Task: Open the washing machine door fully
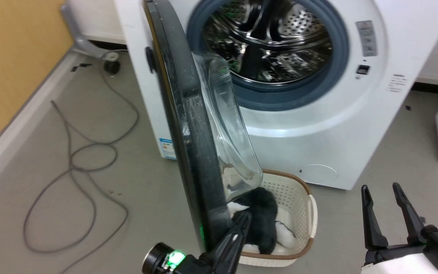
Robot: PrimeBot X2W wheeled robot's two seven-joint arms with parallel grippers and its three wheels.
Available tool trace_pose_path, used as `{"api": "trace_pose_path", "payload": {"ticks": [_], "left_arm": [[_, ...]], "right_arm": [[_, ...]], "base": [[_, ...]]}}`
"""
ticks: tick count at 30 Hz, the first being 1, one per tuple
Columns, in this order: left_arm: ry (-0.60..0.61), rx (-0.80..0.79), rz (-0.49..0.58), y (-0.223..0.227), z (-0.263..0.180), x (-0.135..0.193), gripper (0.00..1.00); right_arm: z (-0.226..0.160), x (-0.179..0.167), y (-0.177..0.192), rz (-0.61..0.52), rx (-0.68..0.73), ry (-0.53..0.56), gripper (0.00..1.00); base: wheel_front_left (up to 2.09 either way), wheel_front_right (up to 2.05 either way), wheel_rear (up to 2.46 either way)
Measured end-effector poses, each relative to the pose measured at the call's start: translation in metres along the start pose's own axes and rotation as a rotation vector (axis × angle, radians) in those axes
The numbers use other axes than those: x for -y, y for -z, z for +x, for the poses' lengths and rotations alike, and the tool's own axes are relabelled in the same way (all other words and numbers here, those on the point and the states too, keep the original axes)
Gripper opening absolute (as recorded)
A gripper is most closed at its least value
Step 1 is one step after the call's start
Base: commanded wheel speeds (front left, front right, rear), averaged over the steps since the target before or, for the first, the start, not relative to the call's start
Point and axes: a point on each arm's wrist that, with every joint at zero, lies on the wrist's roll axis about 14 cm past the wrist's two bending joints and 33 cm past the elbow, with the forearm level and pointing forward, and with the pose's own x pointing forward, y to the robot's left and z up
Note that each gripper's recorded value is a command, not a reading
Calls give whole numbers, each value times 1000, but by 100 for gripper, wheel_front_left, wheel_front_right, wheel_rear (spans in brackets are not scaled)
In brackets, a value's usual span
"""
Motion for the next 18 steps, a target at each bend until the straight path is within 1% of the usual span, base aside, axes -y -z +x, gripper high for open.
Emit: {"api": "trace_pose_path", "payload": {"ticks": [18], "left_arm": [[-211, -9, 57, -4, -37, -52, 0]], "right_arm": [[25, -44, 9, 29, -13, -136, 100]], "base": [[0, 0, 0]]}}
